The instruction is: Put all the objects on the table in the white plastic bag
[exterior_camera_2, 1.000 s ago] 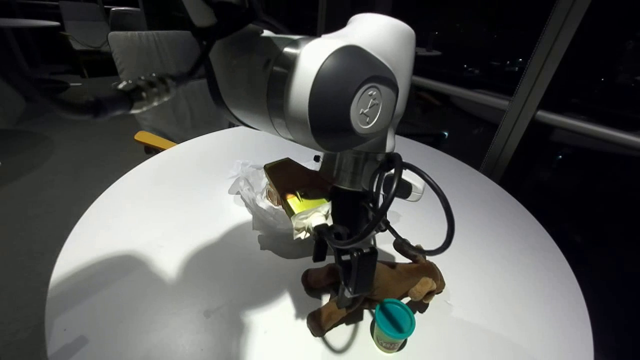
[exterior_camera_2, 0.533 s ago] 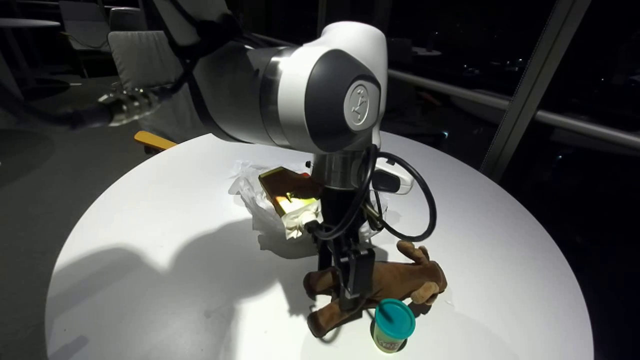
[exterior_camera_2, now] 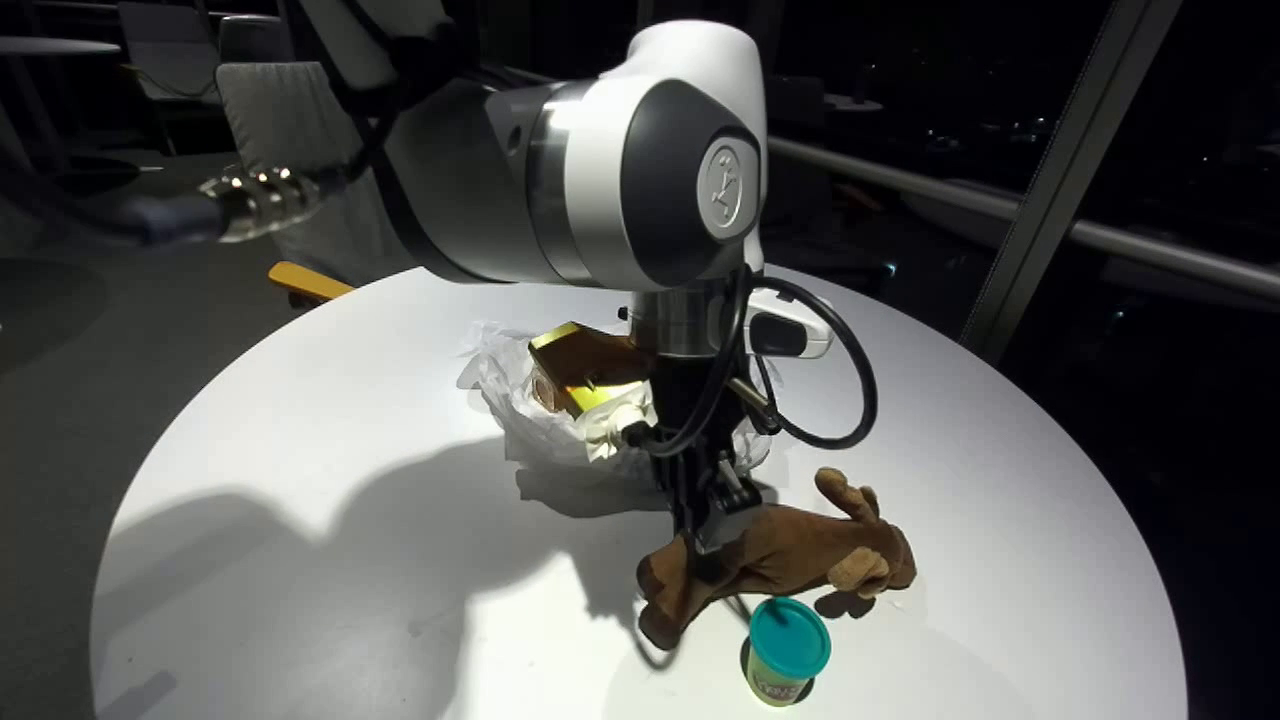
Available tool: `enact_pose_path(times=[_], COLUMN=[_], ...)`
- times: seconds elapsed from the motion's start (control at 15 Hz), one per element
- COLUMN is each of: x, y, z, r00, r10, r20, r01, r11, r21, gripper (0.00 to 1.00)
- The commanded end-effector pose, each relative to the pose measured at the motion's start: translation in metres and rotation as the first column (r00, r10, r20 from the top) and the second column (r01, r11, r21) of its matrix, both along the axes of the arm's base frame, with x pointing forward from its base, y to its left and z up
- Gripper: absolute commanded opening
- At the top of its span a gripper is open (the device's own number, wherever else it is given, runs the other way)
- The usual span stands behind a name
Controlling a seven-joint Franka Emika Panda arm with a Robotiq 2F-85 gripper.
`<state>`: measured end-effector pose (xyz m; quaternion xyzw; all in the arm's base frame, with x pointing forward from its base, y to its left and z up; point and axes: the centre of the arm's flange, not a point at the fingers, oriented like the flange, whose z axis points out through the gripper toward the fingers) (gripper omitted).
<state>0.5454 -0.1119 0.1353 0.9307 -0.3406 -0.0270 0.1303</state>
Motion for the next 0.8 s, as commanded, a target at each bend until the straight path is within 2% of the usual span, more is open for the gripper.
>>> enact_pose_path(times=[0.0,0.07,0.13,0.33,0.53,0.73], x=[0.002,0.002,0.002,0.000,-0.005,-0.010], y=[0.000,0.002,0.004,0.019,0.041,0.071], z=[0.017,0.026,0.035,0.089,0.145,0.198], r00=[0.998,0.996,0.994,0.978,0.938,0.880], r10=[-0.002,0.000,0.002,0.042,0.120,0.220], r20=[0.069,0.088,0.106,0.205,0.324,0.421], r01=[0.004,0.002,0.002,-0.023,-0.059,-0.100], r11=[1.000,1.000,0.999,0.995,0.980,0.952], r21=[-0.024,-0.028,-0.034,-0.096,-0.192,-0.289], gripper=[0.01,0.05,0.04,0.05,0.04,0.04])
